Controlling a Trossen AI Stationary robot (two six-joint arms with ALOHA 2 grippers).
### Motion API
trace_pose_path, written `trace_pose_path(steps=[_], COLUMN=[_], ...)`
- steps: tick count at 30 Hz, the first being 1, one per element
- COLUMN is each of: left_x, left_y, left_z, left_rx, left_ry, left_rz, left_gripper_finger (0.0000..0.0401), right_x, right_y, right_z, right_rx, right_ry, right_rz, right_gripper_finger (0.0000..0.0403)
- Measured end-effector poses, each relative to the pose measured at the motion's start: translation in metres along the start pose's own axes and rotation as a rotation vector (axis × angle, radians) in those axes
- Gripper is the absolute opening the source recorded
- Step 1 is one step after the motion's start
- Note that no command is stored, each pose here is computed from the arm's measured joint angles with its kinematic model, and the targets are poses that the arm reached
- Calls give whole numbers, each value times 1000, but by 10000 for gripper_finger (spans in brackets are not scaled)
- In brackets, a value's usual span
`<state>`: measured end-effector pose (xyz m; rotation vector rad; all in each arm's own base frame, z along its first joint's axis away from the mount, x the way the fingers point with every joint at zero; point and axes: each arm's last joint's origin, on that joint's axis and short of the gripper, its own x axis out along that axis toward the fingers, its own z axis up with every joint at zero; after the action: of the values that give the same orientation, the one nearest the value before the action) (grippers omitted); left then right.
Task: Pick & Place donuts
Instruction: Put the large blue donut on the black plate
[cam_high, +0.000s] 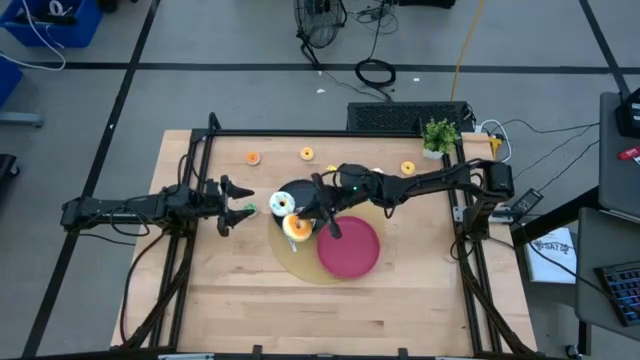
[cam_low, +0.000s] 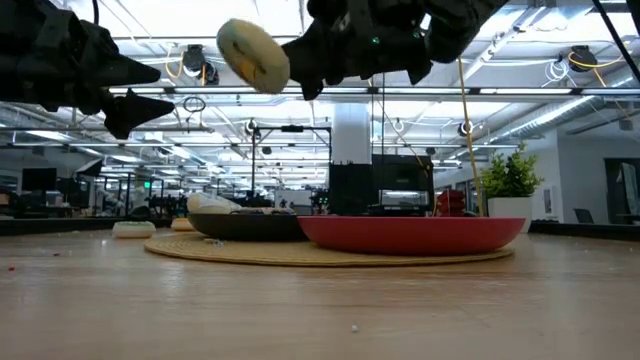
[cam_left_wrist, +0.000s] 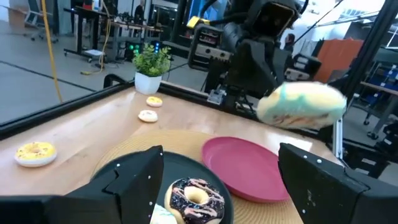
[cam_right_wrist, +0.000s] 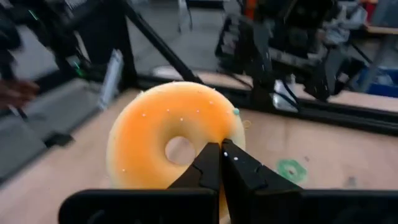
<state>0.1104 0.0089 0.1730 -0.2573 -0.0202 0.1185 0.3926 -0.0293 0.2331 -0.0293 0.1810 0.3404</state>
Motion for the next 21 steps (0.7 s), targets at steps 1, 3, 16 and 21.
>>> trace_pose_path(steps=[1, 3, 16, 21], left_x=[0, 0, -1, -1], left_y=[0, 0, -3, -6], left_z=[0, 0, 17, 23], left_rx=[-3, -5, -3, 2], left_ry=[0, -1, -191, -244], left_rz=[0, 0, 2, -75], left_gripper_finger=[310, 310, 310, 310], right_x=[-2, -5, -12, -11], right_y=[-1, -1, 8, 16], right_z=[-1, -1, 12, 16], right_rx=[17, 45, 193, 242], right_ry=[-25, -75, -214, -212], right_rz=[18, 63, 365, 471], right_gripper_finger=[0, 0, 0, 0])
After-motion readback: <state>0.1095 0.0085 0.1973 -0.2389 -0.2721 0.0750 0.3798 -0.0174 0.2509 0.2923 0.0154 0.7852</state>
